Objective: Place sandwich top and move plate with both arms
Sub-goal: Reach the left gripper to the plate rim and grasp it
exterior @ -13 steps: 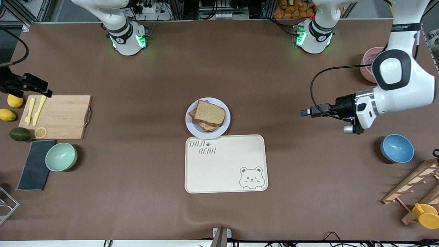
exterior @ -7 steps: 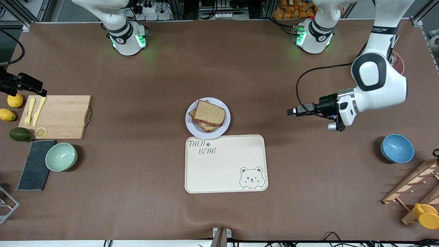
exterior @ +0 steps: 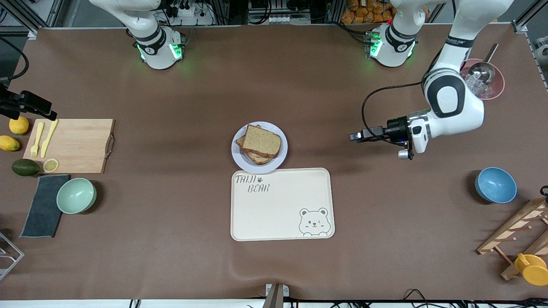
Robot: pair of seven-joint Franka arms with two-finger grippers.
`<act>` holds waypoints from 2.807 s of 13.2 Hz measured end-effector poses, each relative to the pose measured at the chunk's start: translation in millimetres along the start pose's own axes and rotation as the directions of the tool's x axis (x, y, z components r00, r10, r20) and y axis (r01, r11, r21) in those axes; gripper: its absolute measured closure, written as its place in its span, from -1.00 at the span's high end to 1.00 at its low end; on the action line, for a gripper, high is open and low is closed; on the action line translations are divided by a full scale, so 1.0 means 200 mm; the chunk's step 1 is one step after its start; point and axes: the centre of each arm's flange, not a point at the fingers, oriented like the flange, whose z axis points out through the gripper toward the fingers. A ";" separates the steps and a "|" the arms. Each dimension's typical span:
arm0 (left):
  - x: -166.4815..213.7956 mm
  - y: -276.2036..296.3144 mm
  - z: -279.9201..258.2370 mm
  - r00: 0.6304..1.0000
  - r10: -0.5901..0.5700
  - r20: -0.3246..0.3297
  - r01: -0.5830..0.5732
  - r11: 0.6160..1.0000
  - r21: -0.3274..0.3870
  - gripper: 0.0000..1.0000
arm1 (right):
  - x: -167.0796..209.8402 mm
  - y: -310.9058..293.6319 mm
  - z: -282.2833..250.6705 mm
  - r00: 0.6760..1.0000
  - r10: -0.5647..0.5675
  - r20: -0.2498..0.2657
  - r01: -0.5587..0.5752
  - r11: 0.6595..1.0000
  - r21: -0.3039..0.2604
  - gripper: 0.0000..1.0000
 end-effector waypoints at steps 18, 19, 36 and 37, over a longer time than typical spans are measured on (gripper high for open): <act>-0.29 -0.31 1.01 0.989 0.147 -0.017 -0.147 0.975 -0.169 0.65 | 0.01 -0.01 0.00 1.000 -0.004 -0.009 0.004 1.000 -0.002 1.00; -0.28 -0.33 1.02 0.987 0.157 -0.018 -0.158 0.973 -0.169 0.48 | 0.01 -0.02 0.00 1.000 -0.005 -0.009 0.005 1.000 -0.002 1.00; -0.10 -0.36 1.22 0.979 0.198 -0.040 -0.202 0.961 -0.190 -0.15 | 0.02 -0.02 0.01 1.000 -0.003 -0.012 0.004 1.000 0.002 1.00; -0.09 -0.36 1.22 0.979 0.198 -0.043 -0.203 0.961 -0.189 -0.15 | 0.02 -0.02 0.01 1.000 -0.004 -0.010 0.004 1.000 0.002 1.00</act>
